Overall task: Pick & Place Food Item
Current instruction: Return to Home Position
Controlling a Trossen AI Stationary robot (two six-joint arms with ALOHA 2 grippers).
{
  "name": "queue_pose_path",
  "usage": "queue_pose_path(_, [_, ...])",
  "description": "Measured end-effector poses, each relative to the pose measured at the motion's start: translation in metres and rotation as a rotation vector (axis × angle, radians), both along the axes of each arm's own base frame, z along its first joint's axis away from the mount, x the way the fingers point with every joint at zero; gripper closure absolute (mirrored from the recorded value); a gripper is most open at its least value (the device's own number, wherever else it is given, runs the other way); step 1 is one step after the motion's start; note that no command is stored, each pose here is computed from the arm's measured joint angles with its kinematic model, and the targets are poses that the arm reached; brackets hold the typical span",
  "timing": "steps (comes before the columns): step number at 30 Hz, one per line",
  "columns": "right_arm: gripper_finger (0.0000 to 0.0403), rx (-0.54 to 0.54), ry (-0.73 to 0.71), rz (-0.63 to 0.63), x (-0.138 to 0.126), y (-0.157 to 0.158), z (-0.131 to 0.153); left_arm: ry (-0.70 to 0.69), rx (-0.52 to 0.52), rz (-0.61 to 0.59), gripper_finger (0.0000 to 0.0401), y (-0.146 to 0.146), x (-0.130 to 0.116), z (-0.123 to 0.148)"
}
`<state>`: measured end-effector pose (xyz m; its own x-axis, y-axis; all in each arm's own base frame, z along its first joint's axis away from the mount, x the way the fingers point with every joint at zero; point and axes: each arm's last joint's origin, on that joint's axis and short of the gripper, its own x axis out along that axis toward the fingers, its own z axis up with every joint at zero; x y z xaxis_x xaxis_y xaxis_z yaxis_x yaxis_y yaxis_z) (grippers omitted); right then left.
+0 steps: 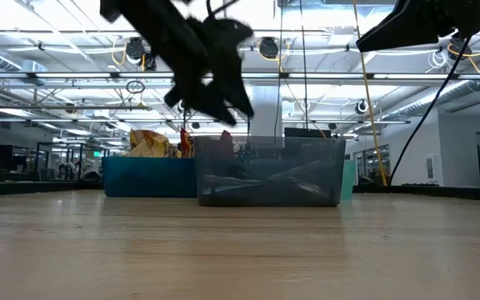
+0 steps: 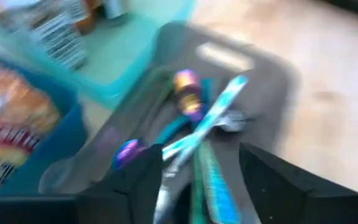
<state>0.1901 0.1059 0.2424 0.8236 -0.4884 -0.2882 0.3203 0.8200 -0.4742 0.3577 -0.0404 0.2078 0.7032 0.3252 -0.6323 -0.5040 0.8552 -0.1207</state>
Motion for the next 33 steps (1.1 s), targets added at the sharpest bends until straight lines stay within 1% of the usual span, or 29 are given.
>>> queue_pose_path(3, [0.0248,0.002,0.001,0.002,0.0,0.0,0.0,-0.034,-0.074,-0.112,0.0157,0.007,-0.015,0.037])
queue_pose_path(5, [0.0248,0.003,-0.001,0.002,0.0,0.0,0.0,-0.089,-0.075,-0.179,0.0142,0.009,-0.032,0.067])
queue_pose_path(7, [0.0248,0.002,0.0,0.002,0.0,0.0,0.0,-0.144,-0.016,-0.245,0.0131,0.008,-0.056,0.097])
queue_pose_path(10, [0.0248,-0.02,0.019,0.007,0.0,0.0,-0.001,-0.177,0.145,-0.382,0.012,0.007,-0.101,0.137])
queue_pose_path(11, [0.0248,-0.043,0.031,0.015,0.0,0.0,-0.001,-0.171,0.175,-0.414,0.0118,0.008,-0.118,0.145])
queue_pose_path(12, [0.0248,-0.086,0.054,0.028,0.0,0.0,-0.001,-0.177,0.18,-0.427,0.0116,0.009,-0.132,0.152])
queue_pose_path(14, [0.0248,-0.189,0.116,0.057,0.0,-0.001,-0.001,-0.191,0.199,-0.449,0.0115,0.009,-0.155,0.157])
queue_pose_path(15, [0.0248,-0.195,0.126,0.062,0.001,-0.002,-0.001,-0.195,0.22,-0.469,0.0115,0.008,-0.166,0.154])
queue_pose_path(17, [0.0248,-0.122,0.124,0.095,0.001,-0.003,-0.007,-0.239,0.27,-0.499,0.0117,0.007,-0.179,0.145])
queue_pose_path(19, [0.0248,-0.034,0.135,0.147,0.007,-0.009,-0.012,-0.299,0.303,-0.503,0.012,0.009,-0.187,0.127])
queue_pose_path(22, [0.0248,0.161,0.093,0.26,0.019,-0.023,-0.018,-0.369,0.288,-0.479,0.0119,0.014,-0.194,0.085])
queue_pose_path(24, [0.0248,0.259,0.059,0.354,0.025,-0.034,-0.022,-0.398,0.288,-0.462,0.0119,0.018,-0.197,0.052])
queue_pose_path(25, [0.0248,0.289,0.036,0.393,0.028,-0.04,-0.023,-0.409,0.292,-0.439,0.0119,0.022,-0.199,0.038])
queue_pose_path(27, [0.0248,0.309,-0.012,0.441,0.029,-0.052,-0.024,-0.453,0.289,-0.389,0.0118,0.031,-0.204,0.021])
queue_pose_path(30, [0.0248,0.332,-0.077,0.433,0.027,-0.075,-0.02,-0.491,0.273,-0.35,0.0119,0.044,-0.216,0.004])
queue_pose_path(33, [0.0248,0.389,-0.138,0.438,0.018,-0.096,-0.013,-0.527,0.259,-0.344,0.0122,0.055,-0.225,-0.003])
